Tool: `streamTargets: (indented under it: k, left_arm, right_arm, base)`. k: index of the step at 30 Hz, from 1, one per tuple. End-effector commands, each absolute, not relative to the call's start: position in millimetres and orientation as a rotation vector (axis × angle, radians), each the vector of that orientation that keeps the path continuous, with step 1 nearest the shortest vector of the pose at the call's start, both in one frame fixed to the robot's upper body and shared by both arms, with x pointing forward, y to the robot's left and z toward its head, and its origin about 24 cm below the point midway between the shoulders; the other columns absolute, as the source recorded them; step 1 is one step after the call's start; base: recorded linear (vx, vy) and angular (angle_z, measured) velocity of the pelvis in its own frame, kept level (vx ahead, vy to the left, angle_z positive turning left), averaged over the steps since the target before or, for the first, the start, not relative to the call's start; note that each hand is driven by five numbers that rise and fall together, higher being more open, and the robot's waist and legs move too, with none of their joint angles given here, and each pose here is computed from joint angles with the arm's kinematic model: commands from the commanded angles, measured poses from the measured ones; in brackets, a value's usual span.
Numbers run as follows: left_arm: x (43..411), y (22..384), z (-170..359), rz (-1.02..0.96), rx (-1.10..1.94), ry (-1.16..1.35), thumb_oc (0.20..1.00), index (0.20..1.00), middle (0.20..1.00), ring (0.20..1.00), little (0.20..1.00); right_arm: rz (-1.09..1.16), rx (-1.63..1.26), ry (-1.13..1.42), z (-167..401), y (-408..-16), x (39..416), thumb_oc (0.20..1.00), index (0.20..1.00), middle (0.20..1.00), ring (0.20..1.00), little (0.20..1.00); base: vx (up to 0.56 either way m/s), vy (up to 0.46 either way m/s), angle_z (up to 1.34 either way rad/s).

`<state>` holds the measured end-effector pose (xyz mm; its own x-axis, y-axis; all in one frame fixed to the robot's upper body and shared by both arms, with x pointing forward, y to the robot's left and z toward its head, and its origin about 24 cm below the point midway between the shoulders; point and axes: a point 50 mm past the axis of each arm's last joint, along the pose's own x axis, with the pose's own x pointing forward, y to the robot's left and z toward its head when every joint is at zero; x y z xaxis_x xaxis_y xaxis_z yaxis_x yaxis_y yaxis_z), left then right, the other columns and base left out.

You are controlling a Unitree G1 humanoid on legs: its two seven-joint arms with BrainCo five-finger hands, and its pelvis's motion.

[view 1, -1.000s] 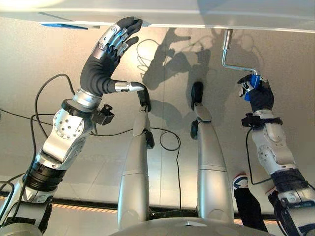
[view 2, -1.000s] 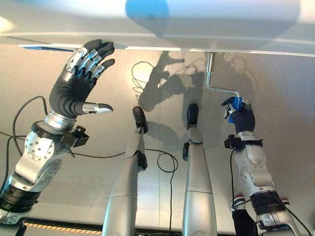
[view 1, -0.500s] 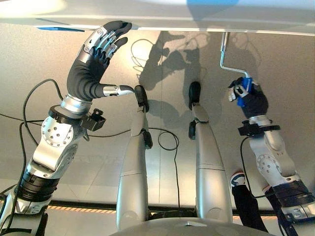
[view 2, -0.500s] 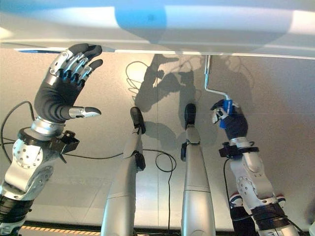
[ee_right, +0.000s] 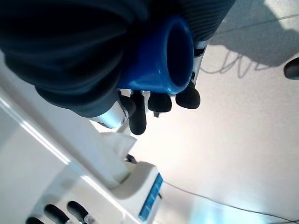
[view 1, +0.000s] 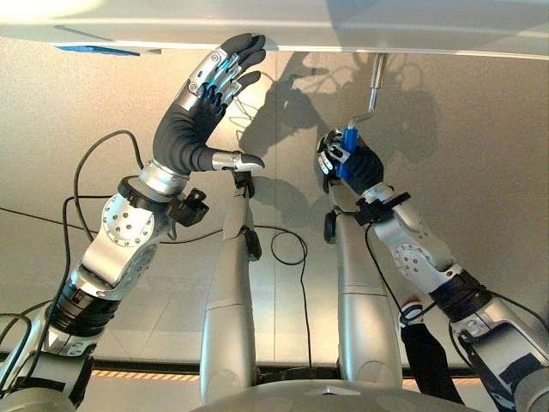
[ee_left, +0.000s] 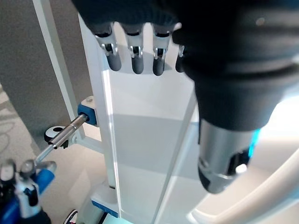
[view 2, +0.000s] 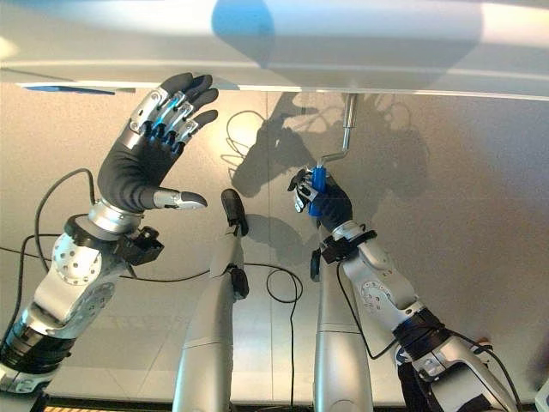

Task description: Raise the hospital bed

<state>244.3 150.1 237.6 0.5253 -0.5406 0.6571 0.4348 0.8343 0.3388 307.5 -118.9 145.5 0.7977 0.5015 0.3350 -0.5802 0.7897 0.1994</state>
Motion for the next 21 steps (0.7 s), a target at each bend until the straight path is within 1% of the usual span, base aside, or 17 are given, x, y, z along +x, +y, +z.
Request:
streamTargets:
  k: [1,3,5,6,7,8,9,10,11,14,16,19,20,21]
  left_arm:
    - [231,136,251,-0.635,0.106,-0.966,1.0,1.0,1.0,1.0,1.0]
    - [233,135,251,-0.634,0.097,-0.966,1.0,1.0,1.0,1.0,1.0]
    - [237,132,252,-0.627,0.078,-0.972,1.0,1.0,1.0,1.0,1.0]
    - [237,132,252,-0.627,0.079,-0.972,1.0,1.0,1.0,1.0,1.0]
    - [237,130,253,-0.635,0.05,-0.977,1.0,1.0,1.0,1.0,1.0]
    - [236,130,253,-0.635,0.051,-0.977,1.0,1.0,1.0,1.0,1.0]
    - [232,131,254,-0.652,0.025,-0.98,1.0,1.0,1.0,1.0,1.0]
    - [232,131,254,-0.652,0.026,-0.98,1.0,1.0,1.0,1.0,1.0]
    - [231,129,252,-0.68,0.013,-0.959,1.0,1.0,1.0,1.0,1.0]
    - [232,122,250,-0.735,0.011,-0.934,1.0,1.0,1.0,1.0,1.0]
    - [231,120,249,-0.751,0.009,-0.925,1.0,1.0,1.0,1.0,1.0]
    - [231,114,250,-0.789,0.018,-0.921,1.0,1.0,1.0,1.0,1.0]
    - [231,113,251,-0.797,0.02,-0.919,1.0,1.0,1.0,1.0,1.0]
    - [231,113,251,-0.798,0.021,-0.92,1.0,1.0,1.0,1.0,1.0]
  right_arm:
    - [0.966,0.16,-0.429,175,-47,288,0.2,0.2,0.2,0.2,0.2]
    - [0.95,0.145,-0.403,170,-45,293,0.2,0.2,0.2,0.2,0.2]
    - [0.825,0.037,-0.319,151,-47,318,0.2,0.2,0.2,0.2,0.2]
    - [0.825,0.037,-0.32,151,-47,318,0.2,0.2,0.2,0.2,0.2]
    - [0.696,-0.021,-0.262,140,-52,340,0.2,0.2,0.2,0.2,0.2]
    - [0.697,-0.02,-0.263,140,-51,340,0.2,0.2,0.2,0.2,0.2]
    - [0.556,-0.081,-0.214,133,-61,359,0.2,0.2,0.2,0.2,0.2]
    - [0.557,-0.08,-0.215,133,-60,359,0.2,0.2,0.2,0.2,0.2]
    - [0.427,-0.131,-0.152,126,-76,376,0.2,0.2,0.2,0.2,0.2]
    - [0.288,-0.108,-0.087,126,-104,392,0.2,0.2,0.2,0.2,0.2]
    - [0.265,-0.107,-0.075,128,-111,395,0.2,0.2,0.2,0.2,0.2]
    - [0.112,-0.116,-0.002,129,-152,407,0.2,0.2,0.2,0.2,0.2]
    - [0.082,-0.122,0.014,129,-161,408,0.2,0.2,0.2,0.2,0.2]
    - [0.082,-0.121,0.013,130,-161,409,0.2,0.2,0.2,0.2,0.2]
  base:
    - [0.0,0.0,0.0]
    - [0.0,0.0,0.0]
    - [0.0,0.0,0.0]
    - [0.0,0.0,0.0]
    - [0.0,0.0,0.0]
    - [0.0,0.0,0.0]
    - [0.0,0.0,0.0]
    - [0.0,0.0,0.0]
    - [0.0,0.0,0.0]
    - [0.0,0.003,0.01]
    - [0.0,0.007,0.04]
    - [0.0,0.014,0.06]
    - [0.0,0.017,0.04]
    - [0.0,0.012,0.03]
